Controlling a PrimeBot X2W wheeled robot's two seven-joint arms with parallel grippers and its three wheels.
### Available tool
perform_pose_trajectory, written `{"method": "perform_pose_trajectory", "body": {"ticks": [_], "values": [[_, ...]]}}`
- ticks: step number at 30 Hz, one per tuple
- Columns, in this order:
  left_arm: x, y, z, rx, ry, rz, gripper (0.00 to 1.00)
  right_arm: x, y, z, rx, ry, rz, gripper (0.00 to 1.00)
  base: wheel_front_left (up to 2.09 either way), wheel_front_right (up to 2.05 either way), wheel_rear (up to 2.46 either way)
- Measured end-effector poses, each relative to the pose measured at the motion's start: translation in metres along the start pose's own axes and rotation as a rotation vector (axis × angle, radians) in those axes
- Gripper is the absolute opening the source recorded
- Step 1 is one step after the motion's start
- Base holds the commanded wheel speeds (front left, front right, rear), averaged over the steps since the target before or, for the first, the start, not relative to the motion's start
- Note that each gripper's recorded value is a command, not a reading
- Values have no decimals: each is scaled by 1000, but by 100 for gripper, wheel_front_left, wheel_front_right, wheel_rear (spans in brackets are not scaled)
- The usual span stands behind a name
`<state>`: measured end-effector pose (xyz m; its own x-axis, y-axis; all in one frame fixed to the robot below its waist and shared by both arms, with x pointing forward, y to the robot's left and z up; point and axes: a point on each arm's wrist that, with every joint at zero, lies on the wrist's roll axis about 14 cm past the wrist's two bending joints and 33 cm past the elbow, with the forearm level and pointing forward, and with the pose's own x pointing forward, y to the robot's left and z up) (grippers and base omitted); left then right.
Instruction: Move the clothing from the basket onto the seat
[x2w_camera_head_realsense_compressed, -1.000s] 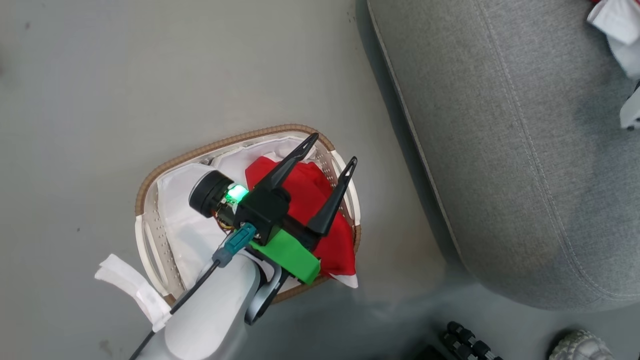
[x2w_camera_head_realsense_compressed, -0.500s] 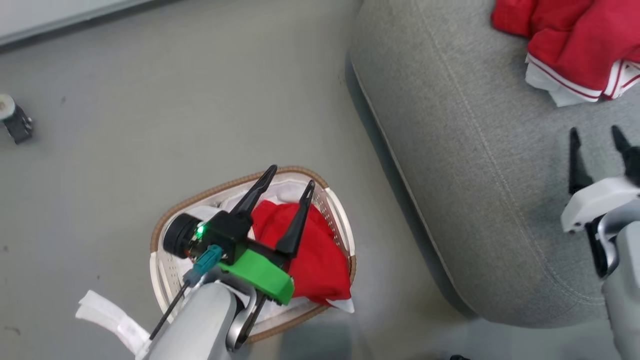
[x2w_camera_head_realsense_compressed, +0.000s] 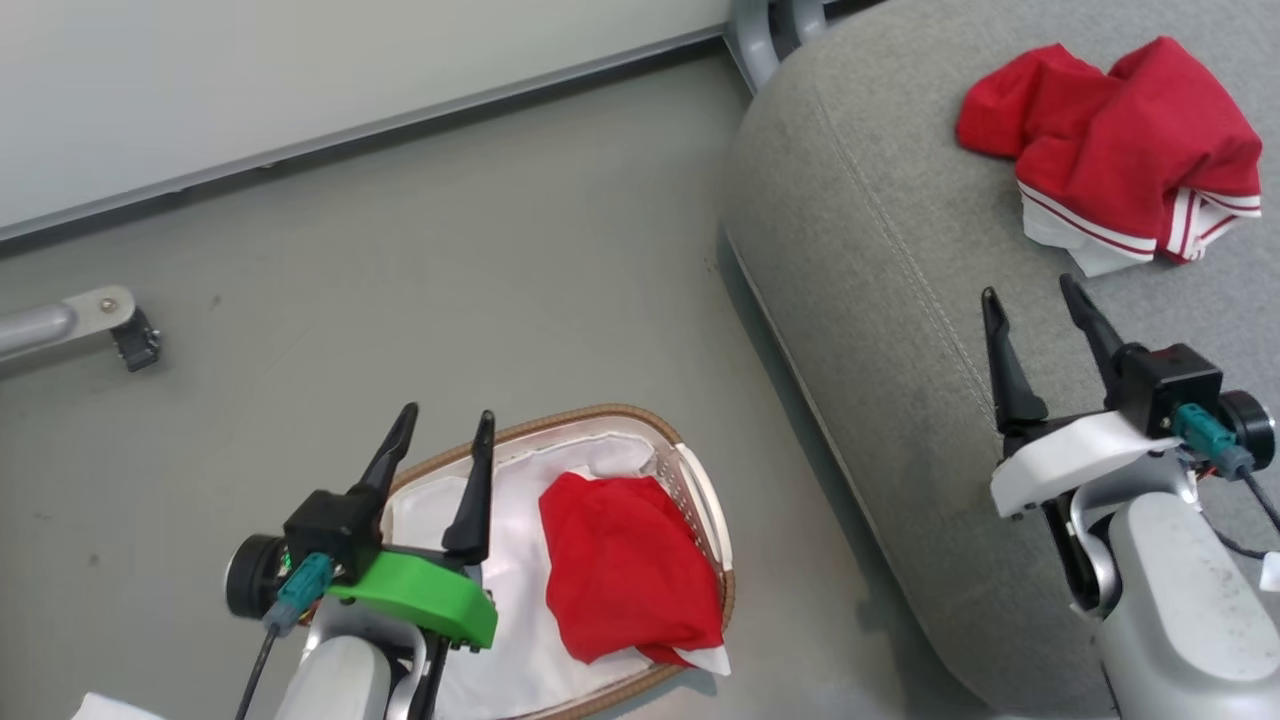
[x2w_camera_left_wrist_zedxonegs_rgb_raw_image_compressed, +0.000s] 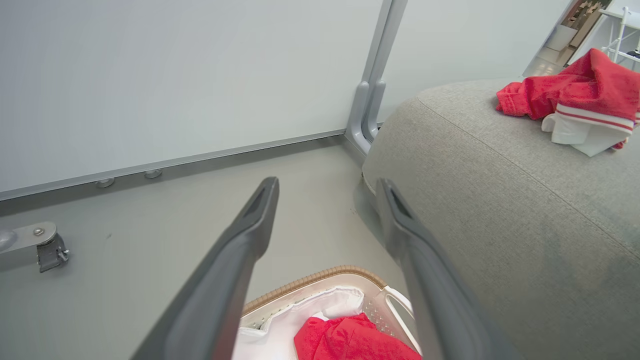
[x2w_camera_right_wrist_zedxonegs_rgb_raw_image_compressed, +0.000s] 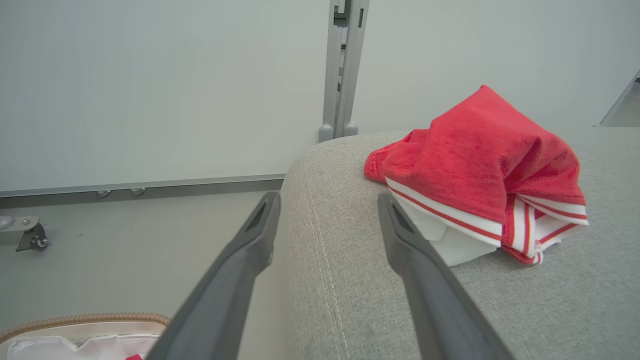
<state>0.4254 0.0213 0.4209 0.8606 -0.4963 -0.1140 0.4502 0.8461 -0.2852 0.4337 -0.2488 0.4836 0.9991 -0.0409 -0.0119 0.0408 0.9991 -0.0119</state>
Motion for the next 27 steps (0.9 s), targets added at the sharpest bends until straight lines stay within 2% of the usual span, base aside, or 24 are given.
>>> {"method": "perform_pose_trajectory", "body": {"ticks": [4, 11, 27], "values": [[-19, 30, 7, 11, -18, 114, 100, -2, 23, 3, 36, -18, 39, 100, 0, 0, 0], [-59, 71, 19, 33, -47, 282, 100, -9, 38, 6, 73, -32, 57, 100, 0, 0, 0], [-127, 81, 23, 29, -84, 401, 100, -49, 57, -4, 127, -4, 83, 100, 0, 0, 0]]}}
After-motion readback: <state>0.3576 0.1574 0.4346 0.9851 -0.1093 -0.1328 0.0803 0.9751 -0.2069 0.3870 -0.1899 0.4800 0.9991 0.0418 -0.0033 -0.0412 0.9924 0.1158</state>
